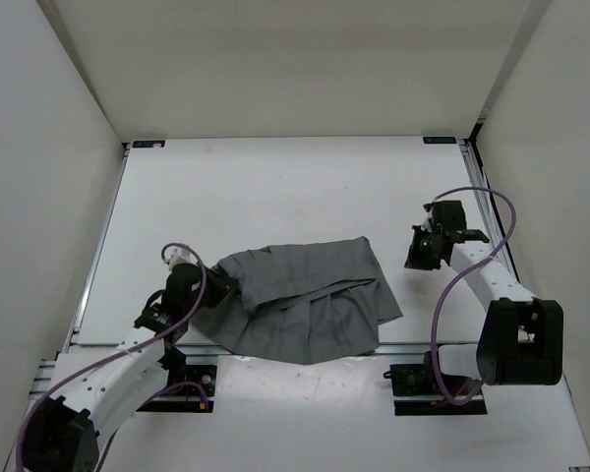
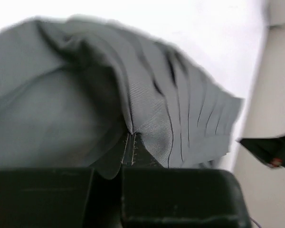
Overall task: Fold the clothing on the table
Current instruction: Flatten the skirt out
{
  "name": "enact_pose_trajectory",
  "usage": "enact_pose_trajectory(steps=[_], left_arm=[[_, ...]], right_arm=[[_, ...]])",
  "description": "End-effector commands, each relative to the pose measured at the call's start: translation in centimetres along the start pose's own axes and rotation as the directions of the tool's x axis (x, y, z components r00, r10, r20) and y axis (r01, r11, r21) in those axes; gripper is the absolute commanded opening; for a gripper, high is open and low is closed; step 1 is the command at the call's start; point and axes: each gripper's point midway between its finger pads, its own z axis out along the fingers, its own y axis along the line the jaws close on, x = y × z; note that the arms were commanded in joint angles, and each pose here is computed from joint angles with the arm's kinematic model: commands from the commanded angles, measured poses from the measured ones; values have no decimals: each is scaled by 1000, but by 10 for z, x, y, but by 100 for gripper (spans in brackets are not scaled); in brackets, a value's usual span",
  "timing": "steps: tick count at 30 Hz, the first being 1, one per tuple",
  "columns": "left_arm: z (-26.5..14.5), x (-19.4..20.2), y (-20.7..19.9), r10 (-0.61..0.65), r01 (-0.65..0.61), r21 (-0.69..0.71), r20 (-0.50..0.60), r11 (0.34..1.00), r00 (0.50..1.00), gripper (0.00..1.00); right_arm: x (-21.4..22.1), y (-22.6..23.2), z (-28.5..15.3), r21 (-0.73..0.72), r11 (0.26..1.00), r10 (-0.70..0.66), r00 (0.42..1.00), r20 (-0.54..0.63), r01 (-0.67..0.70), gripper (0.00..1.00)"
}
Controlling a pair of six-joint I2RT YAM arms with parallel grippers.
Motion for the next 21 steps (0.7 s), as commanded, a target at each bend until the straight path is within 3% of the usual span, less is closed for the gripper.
enact_pose_trajectory(steps=[1, 4, 6, 8, 10, 12, 15, 16, 18, 20, 21], left_arm=[[-8, 20, 40, 19, -24, -85, -61, 996, 998, 0], [-13, 28, 48, 40, -47, -100, -77, 994, 996, 0], [-16, 33, 51, 49, -59, -101, -98, 993, 994, 0], [-19, 30, 39, 56, -62, -67, -93, 996, 994, 2], [-20, 28, 34, 63, -68, -56, -90, 996, 994, 13], [-23, 26, 25, 69, -72, -33, -87, 997, 994, 22], [-23, 28, 14, 69, -70, -6, -99, 998, 993, 28], [-22, 28, 9, 69, -69, 10, -96, 998, 993, 37], [-21, 31, 6, 66, -65, 15, -105, 998, 992, 42], [-20, 35, 2, 79, -77, 19, -114, 997, 990, 54], [-21, 38, 0, 82, -79, 27, -121, 997, 989, 65]], right_arm=[[5, -22, 0, 113, 993, 21, 999, -31, -17, 1], [-4, -13, -8, 101, 995, 7, 1000, -1, -6, 3], [-13, 3, -19, 44, 999, -16, 998, 53, 13, 23], [-19, 25, -26, -47, 998, -30, 995, 94, 35, 34], [-18, 43, -29, -127, 991, -38, 994, 103, 51, 43], [-16, 60, -26, -188, 980, -47, 996, 79, 61, 44], [-9, 75, -13, -234, 969, -73, 997, 28, 77, 44], [-5, 75, -6, -231, 970, -79, 997, 4, 78, 44], [-9, 84, -2, -253, 964, -86, 996, -3, 82, 43], [-12, 85, 3, -250, 965, -79, 997, -6, 75, 44], [-13, 86, 5, -257, 964, -80, 997, -14, 73, 43]])
